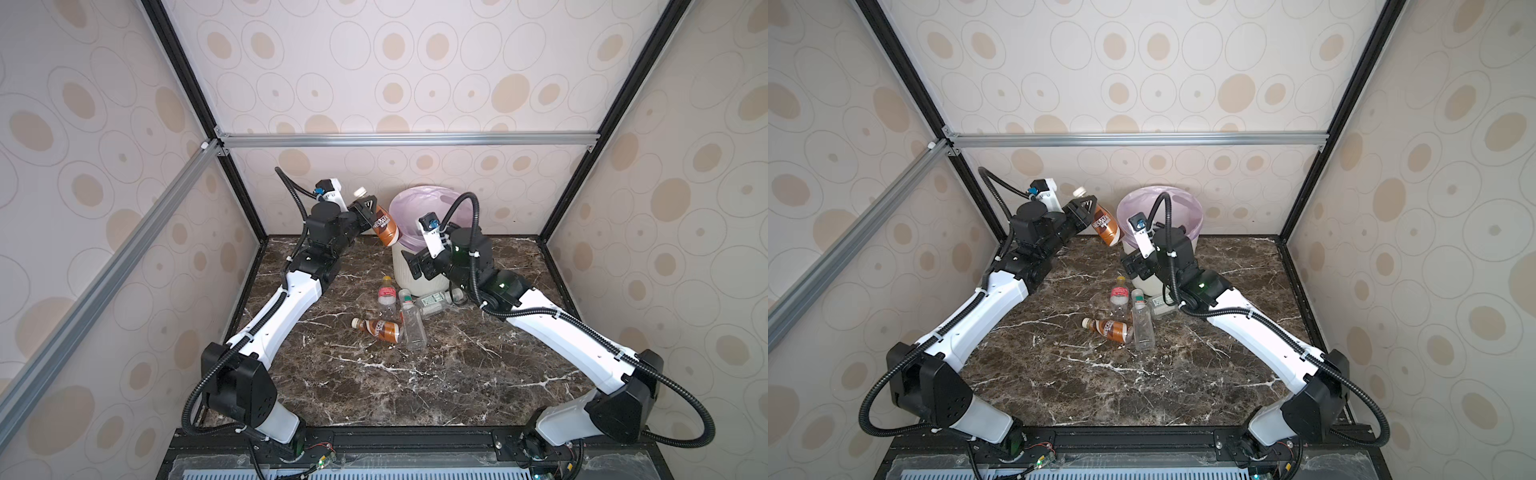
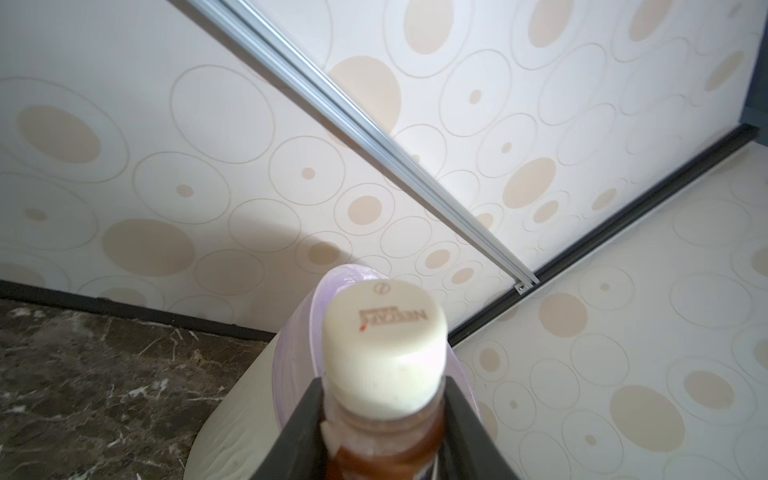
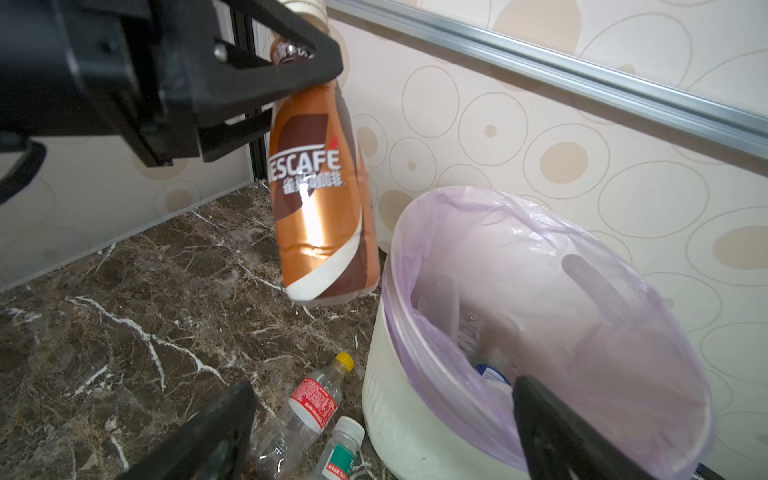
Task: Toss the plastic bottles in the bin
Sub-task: 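Carry the Nescafe bottle toward the bin with the left gripper while the right approaches, then close the right gripper on the Nescafe bottle while the left gripper releases it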
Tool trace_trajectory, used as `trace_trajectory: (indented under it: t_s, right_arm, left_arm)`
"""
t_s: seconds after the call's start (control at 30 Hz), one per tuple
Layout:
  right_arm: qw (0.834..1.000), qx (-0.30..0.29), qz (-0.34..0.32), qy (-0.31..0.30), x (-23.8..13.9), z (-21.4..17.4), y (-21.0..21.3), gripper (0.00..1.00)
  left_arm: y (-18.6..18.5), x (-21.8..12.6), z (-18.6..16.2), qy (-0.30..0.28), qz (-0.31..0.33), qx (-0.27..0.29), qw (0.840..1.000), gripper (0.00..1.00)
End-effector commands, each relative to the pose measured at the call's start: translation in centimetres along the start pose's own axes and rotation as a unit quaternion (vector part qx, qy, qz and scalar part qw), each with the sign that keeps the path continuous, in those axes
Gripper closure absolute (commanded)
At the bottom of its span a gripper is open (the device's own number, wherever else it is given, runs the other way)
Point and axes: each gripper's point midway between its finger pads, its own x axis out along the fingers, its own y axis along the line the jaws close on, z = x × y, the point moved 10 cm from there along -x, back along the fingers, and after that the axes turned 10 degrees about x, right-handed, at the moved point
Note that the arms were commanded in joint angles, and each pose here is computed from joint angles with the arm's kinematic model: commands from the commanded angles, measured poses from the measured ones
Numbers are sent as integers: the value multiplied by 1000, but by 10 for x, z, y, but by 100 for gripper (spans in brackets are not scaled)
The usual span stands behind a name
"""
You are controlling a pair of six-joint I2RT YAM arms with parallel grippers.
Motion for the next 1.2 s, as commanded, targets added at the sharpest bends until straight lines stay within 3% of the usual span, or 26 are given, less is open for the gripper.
trace_trajectory:
  t_s: [0.0, 0.27, 0.5, 0.8, 0.97, 1.17]
  right_arm:
    - [999, 0, 37, 11, 7, 10, 3, 1]
    - [993, 23, 115, 18, 23, 26, 12, 1]
    - [992, 42, 120, 14, 35, 31, 12, 5]
    - [988, 65, 138, 8, 46, 38, 15, 29]
    - [988, 74, 138, 5, 45, 37, 15, 38]
    - [989, 89, 117, 12, 47, 28, 6, 56]
  left_arm:
    - [-31, -14, 23, -23, -76, 51, 996, 60]
    - [-47, -25, 27, -23, -134, 48, 990, 59]
    - [-55, -36, 26, -17, -160, 44, 986, 59]
    - [-57, -45, 26, -24, -172, 42, 984, 55]
    - [-53, -44, 22, -11, -150, 42, 988, 43]
    - [-44, -42, 16, -8, -125, 40, 991, 39]
